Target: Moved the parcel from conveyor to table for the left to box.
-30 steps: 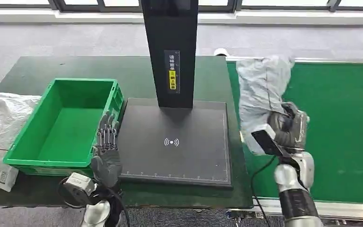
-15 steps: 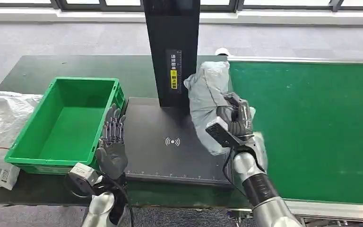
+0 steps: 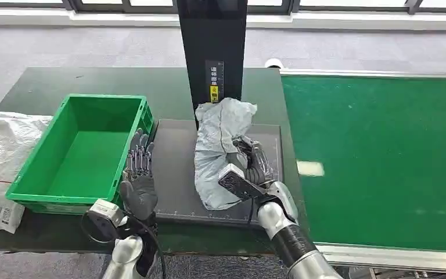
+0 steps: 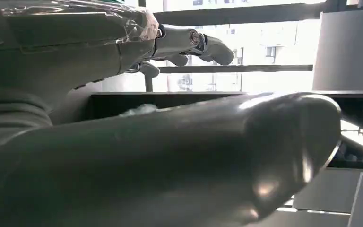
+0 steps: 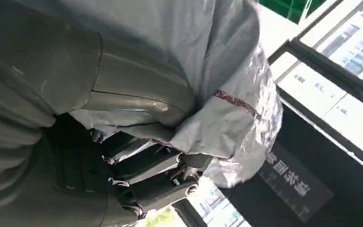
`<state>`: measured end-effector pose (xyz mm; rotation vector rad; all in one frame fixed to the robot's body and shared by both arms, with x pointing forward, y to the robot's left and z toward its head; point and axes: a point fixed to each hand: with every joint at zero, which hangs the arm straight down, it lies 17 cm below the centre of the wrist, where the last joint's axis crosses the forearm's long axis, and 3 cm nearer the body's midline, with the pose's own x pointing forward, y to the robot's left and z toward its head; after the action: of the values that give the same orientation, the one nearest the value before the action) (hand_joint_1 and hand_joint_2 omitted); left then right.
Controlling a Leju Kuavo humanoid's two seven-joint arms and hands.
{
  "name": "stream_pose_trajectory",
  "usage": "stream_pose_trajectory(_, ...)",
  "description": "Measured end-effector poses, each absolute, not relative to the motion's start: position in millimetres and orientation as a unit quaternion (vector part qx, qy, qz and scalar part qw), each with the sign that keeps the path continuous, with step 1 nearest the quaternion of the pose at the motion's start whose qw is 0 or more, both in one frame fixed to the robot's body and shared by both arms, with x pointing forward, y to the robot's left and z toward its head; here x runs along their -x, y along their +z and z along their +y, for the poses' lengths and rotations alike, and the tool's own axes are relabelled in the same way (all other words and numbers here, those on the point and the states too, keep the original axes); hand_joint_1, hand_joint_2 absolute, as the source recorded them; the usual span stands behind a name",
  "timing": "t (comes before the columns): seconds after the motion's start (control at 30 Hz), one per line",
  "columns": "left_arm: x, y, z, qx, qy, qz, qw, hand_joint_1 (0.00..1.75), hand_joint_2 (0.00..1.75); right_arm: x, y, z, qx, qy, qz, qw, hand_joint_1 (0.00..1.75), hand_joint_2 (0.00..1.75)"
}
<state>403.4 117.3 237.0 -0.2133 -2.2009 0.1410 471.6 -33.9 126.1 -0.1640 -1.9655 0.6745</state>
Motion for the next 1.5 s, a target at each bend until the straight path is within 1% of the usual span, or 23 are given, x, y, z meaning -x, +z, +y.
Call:
stream_pose_trajectory(0.13, -403.8, 235.9, 118.0, 0.083, 0.058, -0.888, 0.448, 0.0, 0.0, -469.4, 123.5, -29.2, 0.058, 0.282, -0.812, 0.509, 1.75, 1.75)
stream_pose_trajectory(0.4, -404.4, 235.0, 120.6, 0.073, 0.063, -0.888, 0.45, 0.0, 0.0, -453.0, 112.7, 4.7, -0.004, 0.287, -0.796, 0.534, 1.75, 1.75)
stream_pose_trajectory(0.43, -404.3, 235.1, 120.1, 0.072, 0.063, -0.888, 0.45, 0.0, 0.0, -451.7, 109.5, 7.7, -0.01, 0.286, -0.791, 0.541, 0.07, 1.75)
stream_pose_trajectory(0.47, -404.2, 235.1, 119.0, 0.074, 0.063, -0.888, 0.45, 0.0, 0.0, -450.3, 105.9, 10.3, -0.016, 0.285, -0.787, 0.547, 0.0, 1.75)
stream_pose_trajectory(0.6, -404.2, 233.9, 116.1, 0.077, 0.062, -0.887, 0.452, 0.0, 0.0, -451.6, 92.4, 9.2, -0.011, 0.279, -0.77, 0.574, 0.0, 1.75)
stream_pose_trajectory(0.87, -405.0, 230.3, 116.4, 0.068, 0.06, -0.885, 0.456, 0.0, 0.0, -450.0, 84.1, 5.1, -0.008, 0.274, -0.766, 0.582, 0.0, 1.75)
stream_pose_trajectory(1.0, -406.5, 224.6, 120.9, 0.039, 0.059, -0.885, 0.461, 0.0, 0.0, -438.1, 81.6, 3.0, -0.034, 0.265, -0.77, 0.579, 0.0, 1.75)
stream_pose_trajectory(1.1, -410.4, 214.4, 122.4, 0.021, 0.056, -0.875, 0.48, 0.0, 0.0, -425.1, 79.4, -9.3, -0.035, 0.245, -0.775, 0.582, 0.0, 1.75)
stream_pose_trajectory(1.27, -413.4, 203.9, 121.8, 0.012, 0.053, -0.866, 0.497, 0.0, 0.0, -409.2, 91.1, -27.1, -0.027, 0.224, -0.789, 0.572, 0.0, 1.75)
stream_pose_trajectory(1.5, -420.8, 185.7, 120.8, -0.033, 0.027, -0.849, 0.526, 0.0, 0.0, -389.0, 119.1, -42.3, -0.008, 0.202, -0.814, 0.544, 0.0, 1.75)
